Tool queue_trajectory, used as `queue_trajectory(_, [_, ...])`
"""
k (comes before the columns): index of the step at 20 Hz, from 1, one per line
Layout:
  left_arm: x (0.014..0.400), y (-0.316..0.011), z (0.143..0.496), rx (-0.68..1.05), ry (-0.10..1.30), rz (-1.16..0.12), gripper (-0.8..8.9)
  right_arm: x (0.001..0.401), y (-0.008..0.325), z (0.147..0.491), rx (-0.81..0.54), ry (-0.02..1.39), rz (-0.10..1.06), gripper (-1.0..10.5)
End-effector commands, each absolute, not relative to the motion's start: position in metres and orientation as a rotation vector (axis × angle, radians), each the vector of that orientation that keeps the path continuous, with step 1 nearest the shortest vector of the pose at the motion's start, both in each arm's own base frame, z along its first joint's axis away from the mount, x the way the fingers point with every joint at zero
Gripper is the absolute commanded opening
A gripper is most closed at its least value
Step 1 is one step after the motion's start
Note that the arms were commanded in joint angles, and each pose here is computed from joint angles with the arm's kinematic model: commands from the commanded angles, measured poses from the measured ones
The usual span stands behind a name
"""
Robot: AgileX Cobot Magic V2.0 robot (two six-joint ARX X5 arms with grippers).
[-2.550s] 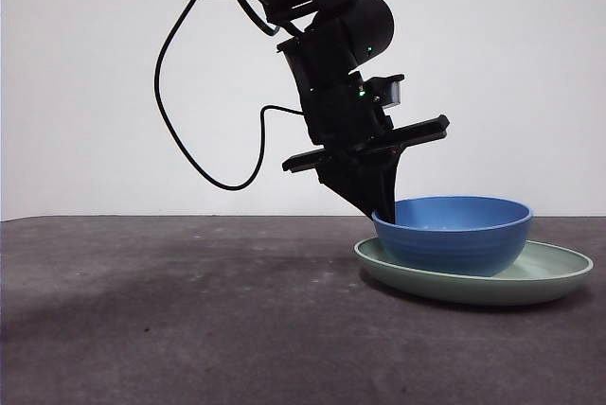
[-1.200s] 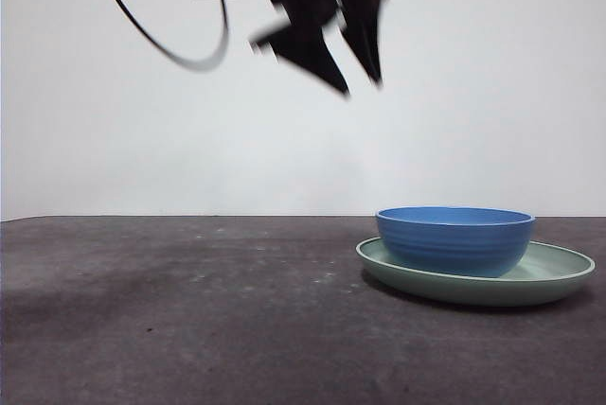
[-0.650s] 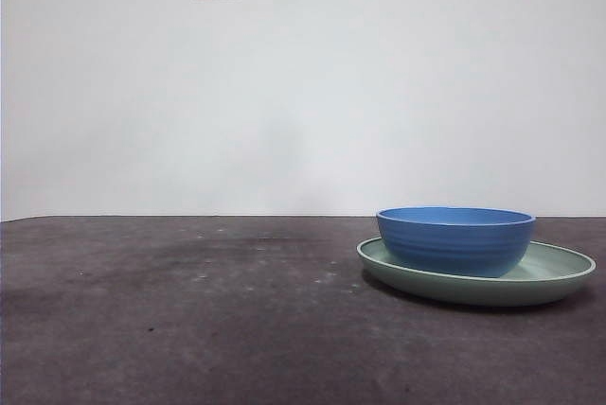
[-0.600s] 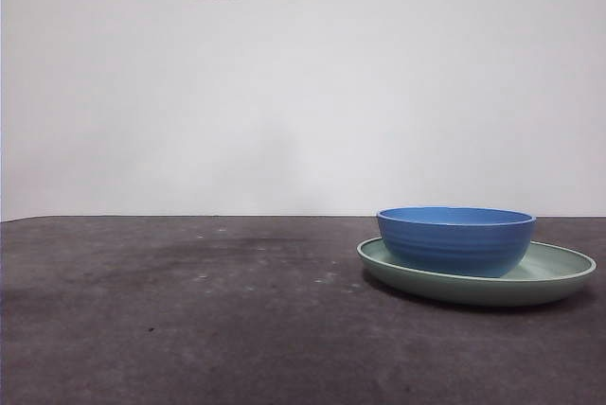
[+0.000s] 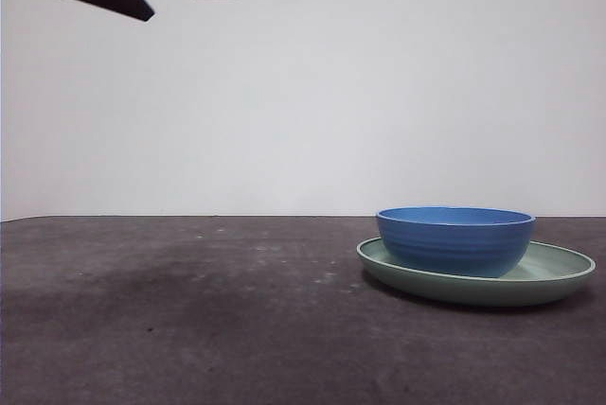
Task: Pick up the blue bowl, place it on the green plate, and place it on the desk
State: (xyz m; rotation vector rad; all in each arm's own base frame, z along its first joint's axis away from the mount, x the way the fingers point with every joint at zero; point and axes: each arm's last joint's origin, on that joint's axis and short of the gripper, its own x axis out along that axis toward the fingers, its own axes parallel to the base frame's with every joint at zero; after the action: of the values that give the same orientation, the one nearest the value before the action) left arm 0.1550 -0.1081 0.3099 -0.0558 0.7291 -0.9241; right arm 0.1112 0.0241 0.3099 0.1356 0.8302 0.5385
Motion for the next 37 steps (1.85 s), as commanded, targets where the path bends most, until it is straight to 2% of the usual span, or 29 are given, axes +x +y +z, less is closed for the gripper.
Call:
queue_trajectory(1, [0.149, -0.107, 0.309, -0.055, 0.712, -0.969, 2.21, 0.111, 0.024, 0.315, 0.139, 0.817, 0.538, 4.1])
queue_trajectory(10, [0.147, -0.106, 0.309, -0.056, 0.710, -0.972, 2.21, 0.111, 0.024, 0.315, 0.147, 0.820, 0.533, 4.1])
queue_trajectory(11, [0.147, -0.106, 0.309, -0.056, 0.710, -0.972, 2.21, 0.112, 0.024, 0.315, 0.164, 0.828, 0.504, 4.1])
queue_trajectory(15, [0.147, -0.106, 0.309, -0.061, 0.713, -0.971, 2.21, 0.125, 0.019, 0.311, 0.150, 0.855, 0.263, 4.1])
queue_trajectory(18, [0.147, -0.106, 0.309, -0.058, 0.711, -0.972, 2.21, 0.153, 0.018, 0.304, 0.175, 0.867, 0.219, 4.1])
queue_trajectory(24, [0.147, -0.106, 0.309, -0.048, 0.707, -0.975, 2.21, 0.229, 0.010, 0.261, 0.243, 0.964, 0.214, 4.1])
queue_trajectory(26, [0.147, -0.106, 0.309, -0.048, 0.706, -0.975, 2.21, 0.248, 0.010, 0.244, 0.269, 1.002, 0.234, 3.7])
queue_trajectory(32, [0.147, -0.106, 0.309, -0.039, 0.701, -0.979, 2.21, 0.286, 0.009, 0.196, 0.299, 1.075, 0.249, 3.4])
queue_trajectory(37, [0.147, -0.106, 0.309, -0.039, 0.701, -0.979, 2.21, 0.301, 0.009, 0.171, 0.305, 1.101, 0.247, 2.5])
